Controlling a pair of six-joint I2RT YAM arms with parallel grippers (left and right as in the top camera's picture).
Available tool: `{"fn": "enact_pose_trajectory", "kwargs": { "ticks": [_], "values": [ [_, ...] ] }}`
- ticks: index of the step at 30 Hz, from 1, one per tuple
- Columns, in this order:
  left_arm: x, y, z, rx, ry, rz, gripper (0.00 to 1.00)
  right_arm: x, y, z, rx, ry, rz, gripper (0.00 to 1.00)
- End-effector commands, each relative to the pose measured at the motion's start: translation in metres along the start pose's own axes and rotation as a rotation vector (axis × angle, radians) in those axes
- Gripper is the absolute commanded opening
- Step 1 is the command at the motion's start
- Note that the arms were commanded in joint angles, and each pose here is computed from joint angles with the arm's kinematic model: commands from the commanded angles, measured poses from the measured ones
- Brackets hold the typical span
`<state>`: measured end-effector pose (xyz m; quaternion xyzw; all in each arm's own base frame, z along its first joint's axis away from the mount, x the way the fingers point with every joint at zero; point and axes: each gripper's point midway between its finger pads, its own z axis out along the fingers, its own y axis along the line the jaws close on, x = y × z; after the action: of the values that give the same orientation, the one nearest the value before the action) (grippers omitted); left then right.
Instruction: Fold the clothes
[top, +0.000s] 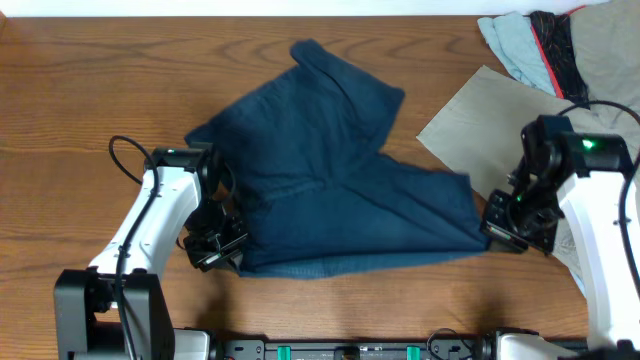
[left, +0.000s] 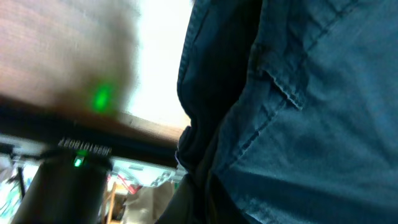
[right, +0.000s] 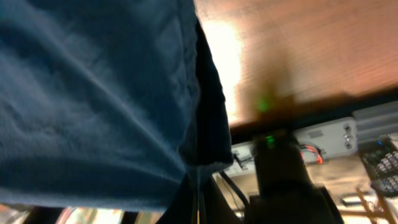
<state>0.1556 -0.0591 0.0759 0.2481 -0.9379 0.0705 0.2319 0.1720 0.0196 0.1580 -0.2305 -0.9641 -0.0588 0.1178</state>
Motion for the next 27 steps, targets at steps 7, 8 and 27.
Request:
{"fn": "enact_pose_trajectory", "kwargs": {
  "ticks": [7, 8, 27],
  "values": [
    [-0.006, 0.008, -0.026, 0.013, -0.196, 0.065, 0.06, 0.003, -0.025, -0.032, 0.029, -0.262, -0.052, 0.01],
    [-0.01, 0.005, -0.029, 0.032, -0.229, 0.065, 0.06, -0.002, -0.022, -0.034, 0.012, -0.29, -0.062, 0.03],
    [-0.04, -0.015, -0.047, 0.133, -0.415, 0.069, 0.06, -0.119, 0.127, -0.055, -0.53, -0.51, -0.374, 0.45]
  ]
}}
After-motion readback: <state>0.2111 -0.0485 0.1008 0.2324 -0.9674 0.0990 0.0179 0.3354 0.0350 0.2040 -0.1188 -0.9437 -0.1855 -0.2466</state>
